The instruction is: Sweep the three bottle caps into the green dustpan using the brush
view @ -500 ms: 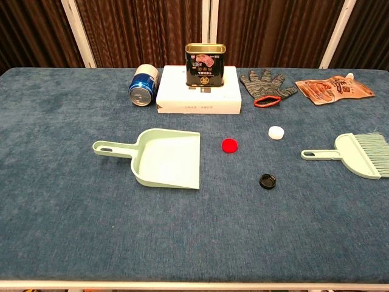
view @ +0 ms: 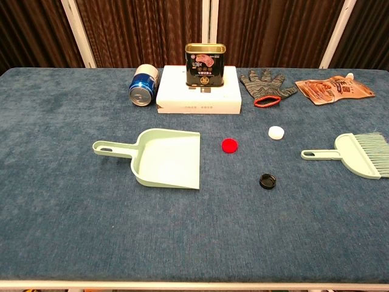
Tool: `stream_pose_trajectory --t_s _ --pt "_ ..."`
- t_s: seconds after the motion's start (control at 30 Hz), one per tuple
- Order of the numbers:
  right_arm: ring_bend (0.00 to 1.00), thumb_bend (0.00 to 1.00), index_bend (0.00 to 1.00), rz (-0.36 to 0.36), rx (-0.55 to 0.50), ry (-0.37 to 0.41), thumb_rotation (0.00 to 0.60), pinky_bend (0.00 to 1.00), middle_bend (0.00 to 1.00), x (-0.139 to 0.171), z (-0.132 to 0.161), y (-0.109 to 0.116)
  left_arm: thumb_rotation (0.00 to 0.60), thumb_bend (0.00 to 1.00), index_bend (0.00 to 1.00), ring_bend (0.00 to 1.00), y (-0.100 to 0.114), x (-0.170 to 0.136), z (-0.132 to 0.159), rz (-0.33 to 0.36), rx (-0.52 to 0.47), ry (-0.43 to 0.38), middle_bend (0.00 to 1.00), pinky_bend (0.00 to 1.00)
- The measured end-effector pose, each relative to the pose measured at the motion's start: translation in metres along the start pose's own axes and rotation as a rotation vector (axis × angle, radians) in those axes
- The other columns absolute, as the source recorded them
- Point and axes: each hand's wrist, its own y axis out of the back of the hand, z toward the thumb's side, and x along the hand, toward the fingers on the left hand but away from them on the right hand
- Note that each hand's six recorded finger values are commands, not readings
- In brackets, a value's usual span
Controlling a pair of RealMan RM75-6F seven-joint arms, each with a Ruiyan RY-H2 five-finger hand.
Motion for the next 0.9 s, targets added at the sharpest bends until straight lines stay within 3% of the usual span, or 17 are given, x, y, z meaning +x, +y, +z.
stream_pose_trajectory --t_s 0.17,0.43,0.67,0.9 --pt "0.05 0.26 0.14 0.031 0.018 0.044 0.600 0.12 0.30 -0.012 0.012 -0.006 0.600 0.18 0.19 0.10 -0.001 0.001 0.000 -0.007 -0.009 0.000 0.21 0.05" --pt "0.11 0.08 0.37 0.155 0.174 0.162 0.600 0.12 0.42 -0.055 0.051 -0.038 0.600 0.18 0.19 0.10 -0.002 0.001 0.000 -0.006 -0.020 -0.009 0.21 0.05" --pt "0.11 0.06 0.39 0.205 0.358 0.246 0.600 0.12 0.43 -0.093 0.089 -0.083 0.600 0.18 0.19 0.10 -0.006 0.000 -0.003 -0.024 -0.031 -0.001 0.21 0.05" --pt "0.11 0.06 0.40 0.233 0.479 0.252 0.600 0.12 0.43 -0.112 0.103 -0.124 0.600 0.18 0.19 0.10 -0.011 0.002 -0.004 -0.039 -0.040 0.000 0.21 0.05"
